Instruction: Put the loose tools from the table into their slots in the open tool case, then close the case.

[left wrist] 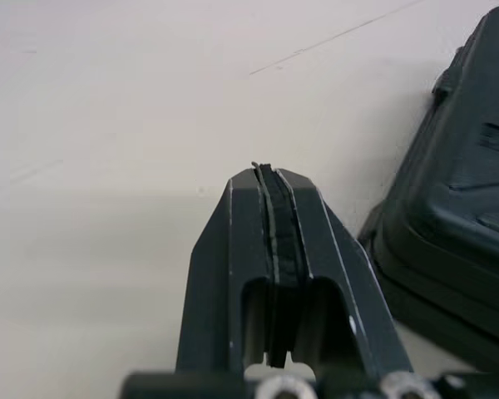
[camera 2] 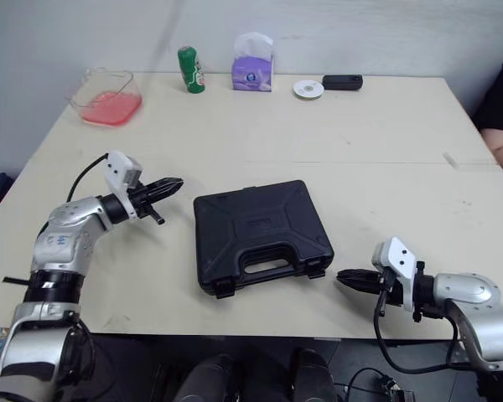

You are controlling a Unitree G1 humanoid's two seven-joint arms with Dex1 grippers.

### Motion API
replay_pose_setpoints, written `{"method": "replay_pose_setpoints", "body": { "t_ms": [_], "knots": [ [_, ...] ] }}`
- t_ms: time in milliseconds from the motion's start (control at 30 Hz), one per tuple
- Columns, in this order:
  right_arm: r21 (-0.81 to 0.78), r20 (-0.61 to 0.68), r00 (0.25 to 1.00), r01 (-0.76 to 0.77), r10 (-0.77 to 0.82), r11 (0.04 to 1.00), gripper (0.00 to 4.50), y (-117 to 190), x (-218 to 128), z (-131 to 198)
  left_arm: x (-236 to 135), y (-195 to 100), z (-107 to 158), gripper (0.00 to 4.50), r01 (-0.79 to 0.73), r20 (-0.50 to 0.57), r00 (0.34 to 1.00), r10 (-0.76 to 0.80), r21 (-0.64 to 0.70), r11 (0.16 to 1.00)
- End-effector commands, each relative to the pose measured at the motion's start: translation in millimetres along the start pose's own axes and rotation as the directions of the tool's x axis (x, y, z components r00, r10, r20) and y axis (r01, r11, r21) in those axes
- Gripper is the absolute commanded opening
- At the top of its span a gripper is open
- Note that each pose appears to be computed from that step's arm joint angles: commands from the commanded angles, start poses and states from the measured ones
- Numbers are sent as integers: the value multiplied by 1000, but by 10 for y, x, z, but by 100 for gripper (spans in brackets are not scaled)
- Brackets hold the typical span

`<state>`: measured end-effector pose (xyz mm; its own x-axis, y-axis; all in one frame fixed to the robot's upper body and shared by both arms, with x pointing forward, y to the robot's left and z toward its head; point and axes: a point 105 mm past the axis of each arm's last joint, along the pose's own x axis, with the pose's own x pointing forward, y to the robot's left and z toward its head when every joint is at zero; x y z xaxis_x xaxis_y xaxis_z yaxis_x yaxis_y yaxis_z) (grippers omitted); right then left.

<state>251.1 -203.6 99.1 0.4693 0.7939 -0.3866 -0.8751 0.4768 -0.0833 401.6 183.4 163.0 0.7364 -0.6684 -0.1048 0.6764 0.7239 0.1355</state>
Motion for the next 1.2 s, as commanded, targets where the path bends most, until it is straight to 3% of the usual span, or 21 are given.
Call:
{"method": "replay_pose_setpoints", "body": {
  "t_ms": [33, 200, 467, 867, 1033, 1133, 1200],
  "knots": [
    [-28, 27, 1000, -15, 16, 1000, 0, 96, 109, 56, 107, -25, -94, 4, 48, -44, 998, -46, 34, 998],
    [-16, 46, 998, -43, 44, 999, 0, 173, 258, 42, 181, -93, -179, 4, 134, -62, 989, -132, 21, 991],
    [-78, 100, 993, 64, -56, 995, 0, -80, 374, 140, -42, -230, -282, 4, 220, -77, 973, -217, 31, 975],
    [-120, 128, 988, 99, -83, 988, 0, -270, 459, 225, -418, -429, -312, 4, 150, -54, 987, -149, 7, 989],
    [-111, 130, 985, 132, -117, 985, 0, -292, 418, 218, -613, -486, -251, 4, 130, -67, 990, -127, 38, 991],
    [-121, 122, 981, 164, -150, 979, 0, -293, 340, 215, -747, -463, -70, 4, 145, -48, 989, -142, 77, 986],
    [-112, 139, 973, 200, -183, 973, 0, -286, 256, 241, -750, -568, 195, 4, 229, 17, 973, -231, 87, 970]
  ]
}}
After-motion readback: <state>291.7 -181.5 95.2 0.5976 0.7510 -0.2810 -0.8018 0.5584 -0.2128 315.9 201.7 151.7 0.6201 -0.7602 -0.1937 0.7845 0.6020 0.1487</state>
